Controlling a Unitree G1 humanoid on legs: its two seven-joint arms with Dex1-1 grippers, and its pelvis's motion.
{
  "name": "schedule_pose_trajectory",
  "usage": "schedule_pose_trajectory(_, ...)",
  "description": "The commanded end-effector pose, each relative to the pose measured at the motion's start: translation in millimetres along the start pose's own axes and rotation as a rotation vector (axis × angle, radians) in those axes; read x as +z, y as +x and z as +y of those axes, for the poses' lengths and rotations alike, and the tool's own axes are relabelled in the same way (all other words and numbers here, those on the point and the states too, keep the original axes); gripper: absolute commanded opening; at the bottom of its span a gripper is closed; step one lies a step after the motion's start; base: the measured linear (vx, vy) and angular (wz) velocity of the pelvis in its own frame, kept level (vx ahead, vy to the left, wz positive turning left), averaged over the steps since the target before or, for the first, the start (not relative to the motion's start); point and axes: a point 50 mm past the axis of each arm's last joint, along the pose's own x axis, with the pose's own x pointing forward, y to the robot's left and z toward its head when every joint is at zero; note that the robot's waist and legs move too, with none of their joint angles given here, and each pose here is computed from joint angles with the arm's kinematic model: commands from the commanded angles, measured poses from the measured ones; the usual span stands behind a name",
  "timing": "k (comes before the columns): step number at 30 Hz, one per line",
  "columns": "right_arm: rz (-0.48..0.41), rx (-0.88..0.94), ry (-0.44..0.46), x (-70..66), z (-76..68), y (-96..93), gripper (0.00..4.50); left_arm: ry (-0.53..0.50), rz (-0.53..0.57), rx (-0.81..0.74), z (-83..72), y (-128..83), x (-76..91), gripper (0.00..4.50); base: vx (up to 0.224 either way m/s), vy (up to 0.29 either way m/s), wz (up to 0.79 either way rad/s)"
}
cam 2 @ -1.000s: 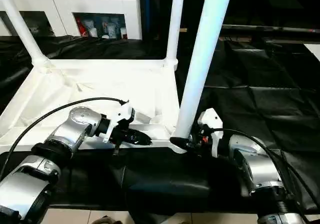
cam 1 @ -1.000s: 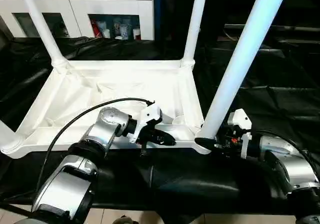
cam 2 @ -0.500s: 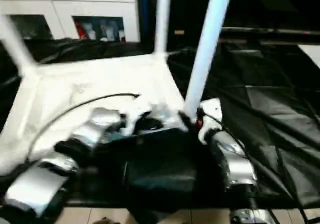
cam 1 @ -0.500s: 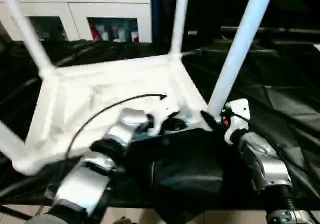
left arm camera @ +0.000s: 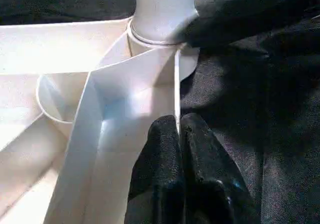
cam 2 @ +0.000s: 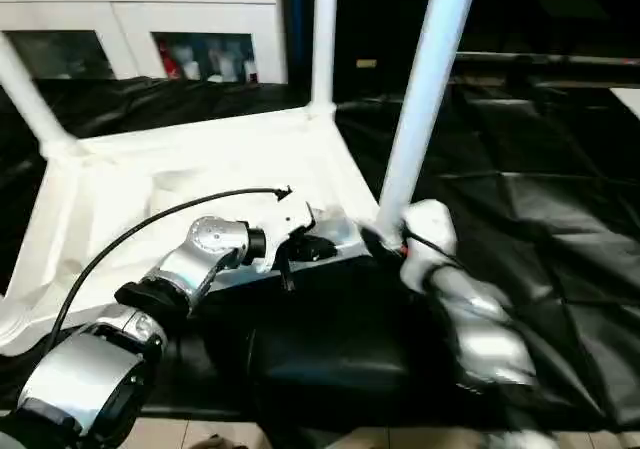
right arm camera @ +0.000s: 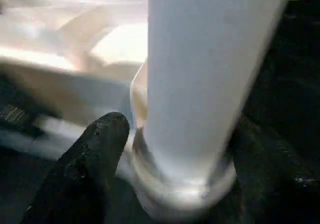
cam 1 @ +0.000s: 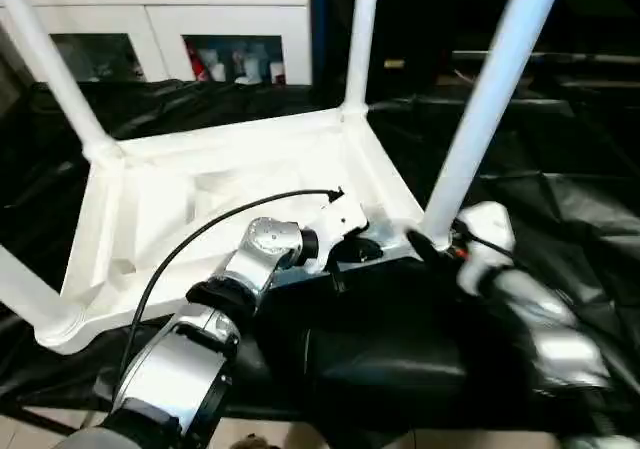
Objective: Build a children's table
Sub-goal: Rotate table base
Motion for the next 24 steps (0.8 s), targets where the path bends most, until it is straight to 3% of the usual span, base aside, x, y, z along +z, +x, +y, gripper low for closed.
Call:
schedule_pose_trajectory(1, 0.003, 0.134, 0.028, -5.2, 13.7, -5.0, 3.32, -0.012, -0.037, 0.078, 7.2, -2.5, 5.0, 0.0, 0.0, 0.0, 0.0)
schedule_pose_trajectory(2, -0.021, 0.154, 0.027, -1.3, 9.1, -16.8, 3.32, -0.024, -0.064, 0.107, 11.1, -6.3, 6.9, 0.0, 0.0, 0.0, 0.0)
schedule_pose_trajectory(3, -0.021, 0.154, 0.027, -1.3, 9.1, -16.8, 3.32, -0.024, -0.064, 0.107, 11.1, -6.3, 6.9, 0.44, 0.0, 0.0, 0.0)
schedule_pose_trajectory(5, -0.021, 0.154, 0.027, -1.3, 9.1, -16.8, 3.32, -0.024, -0.064, 0.107, 11.1, -6.3, 6.9, 0.55, 0.0, 0.0, 0.0)
schedule_pose_trajectory(6, -0.043, 0.225, 0.042, 5.8, 7.0, -36.5, 3.32, -0.019, -0.149, 0.199, 24.2, -23.9, 15.8, 0.58, 0.0, 0.0, 0.0)
schedule_pose_trajectory(7, -0.043, 0.225, 0.042, 5.8, 7.0, -36.5, 3.32, -0.019, -0.149, 0.199, 24.2, -23.9, 15.8, 0.58, 0.0, 0.0, 0.0)
schedule_pose_trajectory(9, -0.052, 0.286, 0.039, 9.4, 12.3, -43.6, 3.32, -0.017, -0.209, 0.253, 31.7, -43.0, 22.2, 0.99, 0.0, 0.0, 0.0)
schedule_pose_trajectory(11, -0.057, 0.321, 0.046, 10.0, 18.7, -42.7, 3.32, -0.024, -0.234, 0.269, 31.8, -55.8, 24.2, 0.99, 0.0, 0.0, 0.0)
schedule_pose_trajectory(13, -0.069, 0.352, 0.064, 9.3, 29.2, -33.5, 3.32, -0.034, -0.231, 0.278, 23.6, -73.3, 21.5, 1.31, 0.0, 0.0, 0.0)
schedule_pose_trajectory(16, -0.073, 0.363, 0.071, 9.1, 33.2, -29.0, 3.32, -0.041, -0.223, 0.285, 19.2, -79.8, 19.4, 1.44, 0.0, 0.0, 0.0)
schedule_pose_trajectory(18, -0.113, 0.352, 0.101, 12.0, 44.6, -11.0, 3.32, -0.095, -0.198, 0.335, -1.0, -98.2, 2.5, 1.76, 0.0, 0.0, 0.0)
schedule_pose_trajectory(23, -0.169, 0.224, 0.109, 15.0, 49.2, 12.6, 3.32, -0.174, -0.175, 0.366, -30.3, -108.0, -14.7, 2.19, 0.0, 0.0, 0.0)
schedule_pose_trajectory(24, -0.169, 0.224, 0.109, 15.0, 49.2, 12.6, 3.32, -0.174, -0.175, 0.366, -30.3, -108.0, -14.7, 2.19, 0.0, 0.0, 0.0)
